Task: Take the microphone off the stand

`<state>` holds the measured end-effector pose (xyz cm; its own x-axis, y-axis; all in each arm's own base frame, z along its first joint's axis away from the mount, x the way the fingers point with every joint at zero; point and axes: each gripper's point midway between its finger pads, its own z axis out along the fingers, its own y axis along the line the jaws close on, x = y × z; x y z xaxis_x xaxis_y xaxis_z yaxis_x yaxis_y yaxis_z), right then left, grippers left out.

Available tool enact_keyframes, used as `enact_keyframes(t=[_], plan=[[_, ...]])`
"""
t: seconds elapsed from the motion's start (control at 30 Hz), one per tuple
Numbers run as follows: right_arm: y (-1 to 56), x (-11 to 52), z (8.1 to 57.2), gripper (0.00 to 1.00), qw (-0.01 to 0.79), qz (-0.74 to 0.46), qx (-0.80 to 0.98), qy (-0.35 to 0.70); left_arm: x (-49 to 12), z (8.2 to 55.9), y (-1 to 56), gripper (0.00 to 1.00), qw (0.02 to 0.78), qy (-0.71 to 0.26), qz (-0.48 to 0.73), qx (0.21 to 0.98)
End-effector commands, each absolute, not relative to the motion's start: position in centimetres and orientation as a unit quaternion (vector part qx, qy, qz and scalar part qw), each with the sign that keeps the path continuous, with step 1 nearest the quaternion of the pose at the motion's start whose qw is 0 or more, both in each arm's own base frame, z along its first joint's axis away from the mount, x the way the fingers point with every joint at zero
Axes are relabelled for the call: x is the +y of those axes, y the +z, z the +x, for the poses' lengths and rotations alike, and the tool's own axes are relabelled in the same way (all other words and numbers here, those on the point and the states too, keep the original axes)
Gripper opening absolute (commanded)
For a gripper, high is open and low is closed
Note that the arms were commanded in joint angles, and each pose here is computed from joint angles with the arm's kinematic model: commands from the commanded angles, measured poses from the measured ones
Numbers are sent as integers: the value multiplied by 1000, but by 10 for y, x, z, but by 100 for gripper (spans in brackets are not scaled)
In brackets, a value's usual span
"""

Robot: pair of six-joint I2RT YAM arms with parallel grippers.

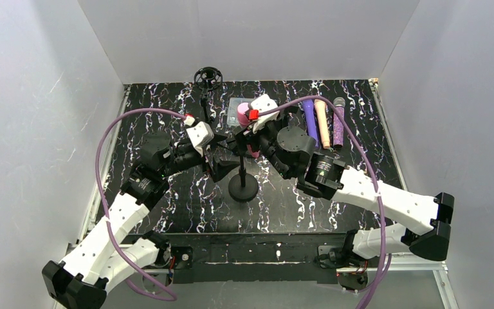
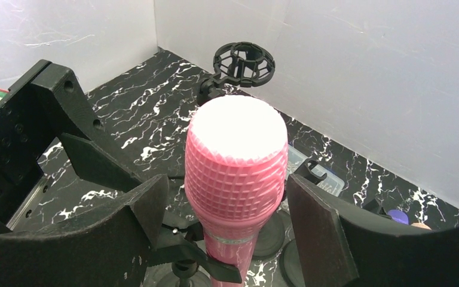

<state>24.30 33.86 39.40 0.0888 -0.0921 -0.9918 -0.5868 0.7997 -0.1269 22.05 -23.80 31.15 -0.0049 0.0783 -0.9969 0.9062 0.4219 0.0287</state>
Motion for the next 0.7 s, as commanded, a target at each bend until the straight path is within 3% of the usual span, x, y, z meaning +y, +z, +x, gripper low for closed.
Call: enact_keyframes(t=[0.0, 0.23, 0.67], plan=[[430, 334, 246, 80, 724, -224, 626, 184, -240, 218, 309, 93, 584, -356, 424, 594], [427, 336, 250, 79, 725, -227, 628, 169, -241, 218, 304, 94, 591, -343, 449, 576], [429, 335, 251, 57, 729, -226, 625, 164, -240, 234, 314, 91, 606, -358, 424, 570]])
